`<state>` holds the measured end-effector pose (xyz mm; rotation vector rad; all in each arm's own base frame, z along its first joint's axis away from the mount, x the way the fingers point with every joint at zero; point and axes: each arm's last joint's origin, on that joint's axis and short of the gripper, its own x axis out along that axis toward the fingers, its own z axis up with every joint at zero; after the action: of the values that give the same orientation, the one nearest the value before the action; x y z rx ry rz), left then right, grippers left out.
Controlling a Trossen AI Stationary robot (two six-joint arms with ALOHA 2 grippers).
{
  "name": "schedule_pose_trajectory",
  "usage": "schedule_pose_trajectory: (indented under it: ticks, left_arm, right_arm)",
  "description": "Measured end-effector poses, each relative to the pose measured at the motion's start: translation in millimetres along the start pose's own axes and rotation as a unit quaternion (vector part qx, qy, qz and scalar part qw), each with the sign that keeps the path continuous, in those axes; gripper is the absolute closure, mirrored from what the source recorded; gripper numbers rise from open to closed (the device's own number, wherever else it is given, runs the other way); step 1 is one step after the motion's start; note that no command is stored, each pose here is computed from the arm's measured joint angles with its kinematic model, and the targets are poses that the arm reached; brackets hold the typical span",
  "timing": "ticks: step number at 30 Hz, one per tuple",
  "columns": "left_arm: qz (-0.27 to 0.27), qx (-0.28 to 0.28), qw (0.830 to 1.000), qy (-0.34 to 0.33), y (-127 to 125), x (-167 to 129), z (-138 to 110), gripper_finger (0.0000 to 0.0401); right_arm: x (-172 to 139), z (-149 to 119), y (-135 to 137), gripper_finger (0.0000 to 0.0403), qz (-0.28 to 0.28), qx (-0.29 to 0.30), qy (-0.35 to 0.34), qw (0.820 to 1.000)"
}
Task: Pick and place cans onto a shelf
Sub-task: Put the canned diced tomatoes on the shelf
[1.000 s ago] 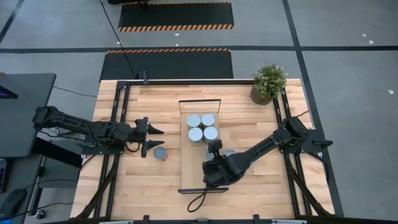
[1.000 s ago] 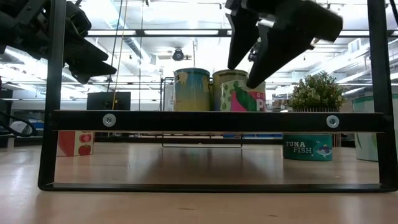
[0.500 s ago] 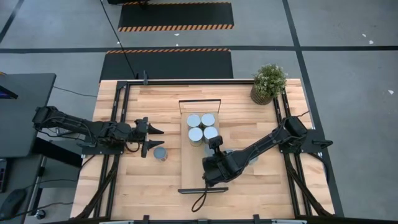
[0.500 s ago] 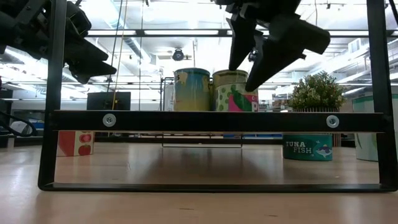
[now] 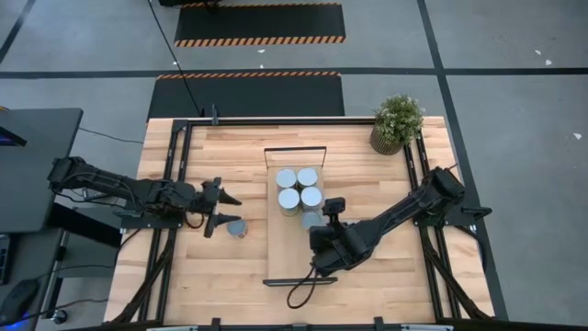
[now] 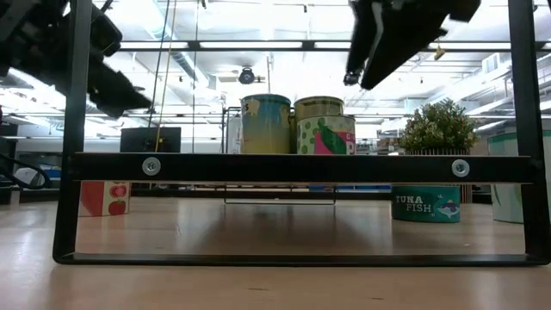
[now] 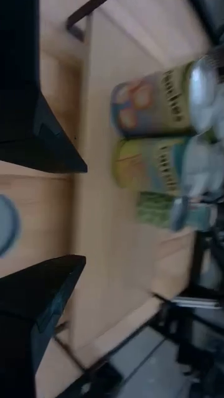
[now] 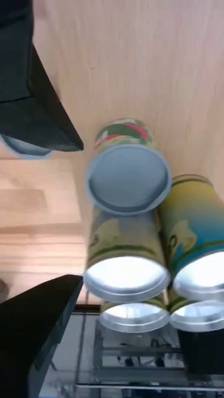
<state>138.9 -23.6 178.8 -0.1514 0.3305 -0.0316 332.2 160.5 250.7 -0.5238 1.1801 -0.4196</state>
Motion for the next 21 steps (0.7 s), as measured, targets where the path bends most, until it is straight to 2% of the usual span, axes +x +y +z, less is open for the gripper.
schedule_pose_trajectory:
  ticks: [5, 9, 15, 21]
  left_arm:
    - [-0.028, -0.03, 0.997, 0.065, -4, -4, 6, 0.017]
    - [-0.015, -0.02, 0.993, 0.115, -8, -10, 10, 0.017]
    - [-0.01, -0.071, 0.97, 0.234, -16, -20, 1, 0.017]
    - [0.03, -0.115, 0.952, 0.283, -25, -10, -10, 0.017]
  right_arm:
    - [-11, -19, -4, 0.0055, -0.004, 0.041, -0.023, 0.999]
    - [-14, -28, -4, 0.0055, -0.001, 0.06, -0.054, 0.997]
    - [-17, -39, 0, 0.0055, 0.01, 0.071, -0.062, 0.996]
    - [-14, -43, 4, 0.0055, 0.003, 0.064, -0.065, 0.996]
